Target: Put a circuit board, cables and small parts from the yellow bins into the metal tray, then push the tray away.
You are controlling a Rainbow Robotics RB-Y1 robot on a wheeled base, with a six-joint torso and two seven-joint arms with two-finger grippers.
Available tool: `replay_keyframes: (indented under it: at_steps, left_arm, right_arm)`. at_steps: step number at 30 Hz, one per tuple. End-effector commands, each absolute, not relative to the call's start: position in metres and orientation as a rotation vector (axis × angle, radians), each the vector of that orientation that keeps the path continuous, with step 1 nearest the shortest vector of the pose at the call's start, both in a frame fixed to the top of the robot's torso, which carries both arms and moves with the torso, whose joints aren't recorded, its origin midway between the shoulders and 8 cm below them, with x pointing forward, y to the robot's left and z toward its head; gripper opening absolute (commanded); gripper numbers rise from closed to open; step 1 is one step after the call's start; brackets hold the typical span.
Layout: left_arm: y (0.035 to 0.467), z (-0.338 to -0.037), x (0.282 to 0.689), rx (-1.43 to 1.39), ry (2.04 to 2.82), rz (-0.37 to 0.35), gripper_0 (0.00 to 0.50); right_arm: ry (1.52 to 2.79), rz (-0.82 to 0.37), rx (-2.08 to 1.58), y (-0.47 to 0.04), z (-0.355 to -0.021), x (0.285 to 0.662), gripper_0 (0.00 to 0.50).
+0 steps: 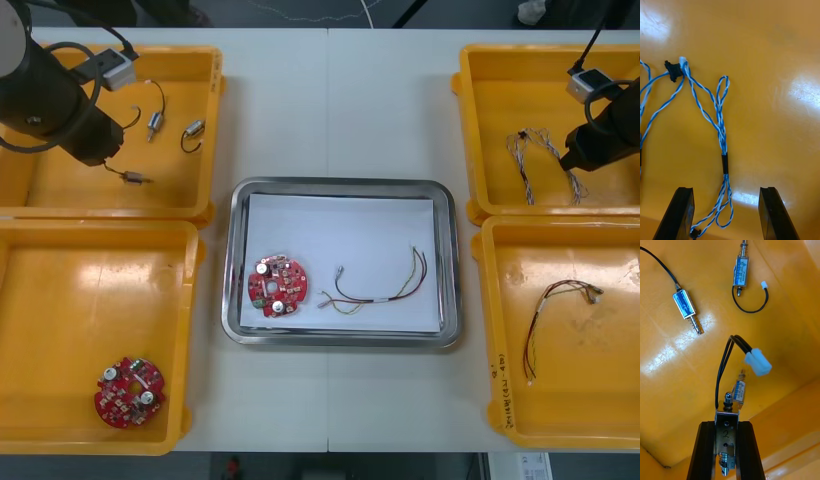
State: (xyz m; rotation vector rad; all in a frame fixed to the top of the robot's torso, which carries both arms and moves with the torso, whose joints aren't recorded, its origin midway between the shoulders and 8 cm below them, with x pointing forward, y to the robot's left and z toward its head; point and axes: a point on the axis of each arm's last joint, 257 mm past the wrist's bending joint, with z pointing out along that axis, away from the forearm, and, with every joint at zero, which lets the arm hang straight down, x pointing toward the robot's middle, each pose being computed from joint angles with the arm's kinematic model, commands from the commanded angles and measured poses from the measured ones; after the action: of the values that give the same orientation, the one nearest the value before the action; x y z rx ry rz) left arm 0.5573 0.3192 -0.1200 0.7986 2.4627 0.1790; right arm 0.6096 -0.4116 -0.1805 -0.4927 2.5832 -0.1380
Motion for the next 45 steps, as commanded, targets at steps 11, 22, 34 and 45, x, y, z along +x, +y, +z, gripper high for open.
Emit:
replay_keyframes:
  at_steps: [11,22,34,45]
  left_arm:
    - [0.32,-0.047,0.559,0.804,2.355,0.199,0.0]
    - [0.318,-0.052,0.56,0.815,2.358,0.209,0.0]
    - [0.321,-0.086,0.578,0.789,2.383,0.18,0.0]
    - [0.337,-0.112,0.595,0.738,2.394,0.17,0.0]
  right_arm:
    - [2.496,-0.123,-0.45,-0.406,-0.184,0.632,0.5]
    - [2.524,-0.099,-0.443,-0.408,-0.203,0.623,0.5]
    - [2.56,-0.091,-0.424,-0.414,-0.225,0.611,0.5]
    - [2.572,-0.088,-0.43,-0.413,-0.231,0.608,0.412]
